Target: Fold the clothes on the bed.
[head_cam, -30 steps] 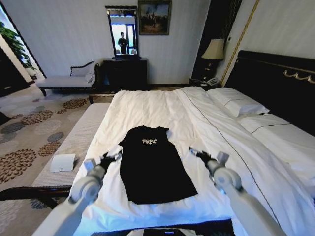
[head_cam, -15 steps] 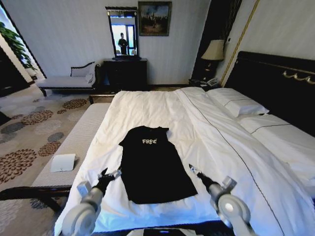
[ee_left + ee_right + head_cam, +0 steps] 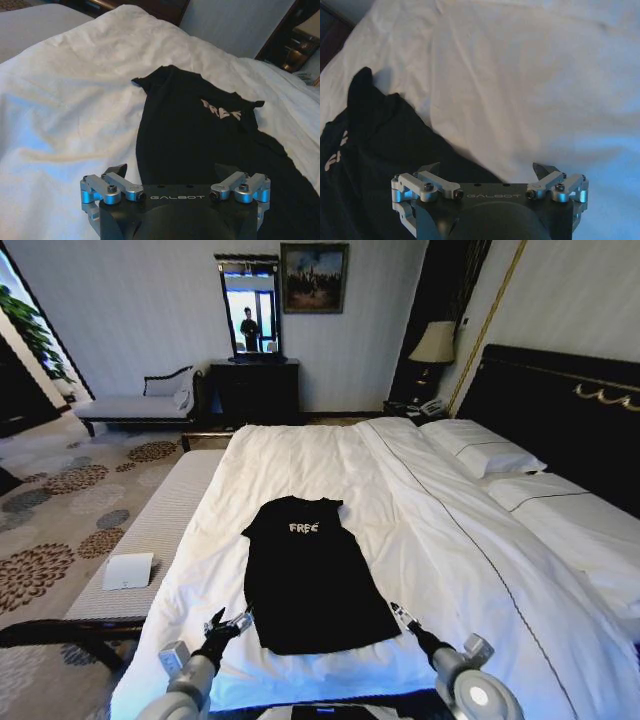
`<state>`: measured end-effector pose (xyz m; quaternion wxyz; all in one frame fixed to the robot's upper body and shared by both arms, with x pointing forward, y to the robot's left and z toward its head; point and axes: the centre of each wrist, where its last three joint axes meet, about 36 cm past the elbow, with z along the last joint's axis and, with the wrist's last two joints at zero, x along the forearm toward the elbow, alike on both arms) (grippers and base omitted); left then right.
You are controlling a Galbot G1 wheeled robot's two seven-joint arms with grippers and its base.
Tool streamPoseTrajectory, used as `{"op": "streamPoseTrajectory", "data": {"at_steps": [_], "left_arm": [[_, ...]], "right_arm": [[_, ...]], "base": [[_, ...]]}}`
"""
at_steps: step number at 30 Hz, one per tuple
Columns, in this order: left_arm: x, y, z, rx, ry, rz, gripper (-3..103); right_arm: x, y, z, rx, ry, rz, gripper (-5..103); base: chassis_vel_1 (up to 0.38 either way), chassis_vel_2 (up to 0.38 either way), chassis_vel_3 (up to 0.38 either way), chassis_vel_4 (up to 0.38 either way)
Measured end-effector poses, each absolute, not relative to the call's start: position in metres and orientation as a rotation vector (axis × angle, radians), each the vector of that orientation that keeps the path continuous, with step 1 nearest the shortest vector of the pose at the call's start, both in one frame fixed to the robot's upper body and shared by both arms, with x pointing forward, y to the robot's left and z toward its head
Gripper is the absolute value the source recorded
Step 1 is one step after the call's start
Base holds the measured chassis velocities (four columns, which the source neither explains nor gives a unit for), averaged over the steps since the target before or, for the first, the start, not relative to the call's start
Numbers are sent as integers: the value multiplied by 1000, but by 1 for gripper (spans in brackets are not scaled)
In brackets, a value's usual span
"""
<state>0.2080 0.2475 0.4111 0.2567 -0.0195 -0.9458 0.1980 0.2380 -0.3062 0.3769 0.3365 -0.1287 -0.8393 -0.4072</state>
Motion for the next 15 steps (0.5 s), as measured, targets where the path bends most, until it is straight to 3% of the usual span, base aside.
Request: {"op": "streamPoseTrajectory", "data": {"at_steps": [9,13,15], "left_arm": [[204,255,420,-37,-2576,533,97],[208,258,419,1,-2585,554,100],[212,261,420,27,-2591,574,100]], "right_arm": [[232,-304,370,-339,-2081,-1209,100],[232,-302,367,-338,-2073,-1236,101],[233,-300,365,-334,-2063,-1246,95]], "base": [[0,0,0,0],[0,0,0,0],[0,0,0,0]]}}
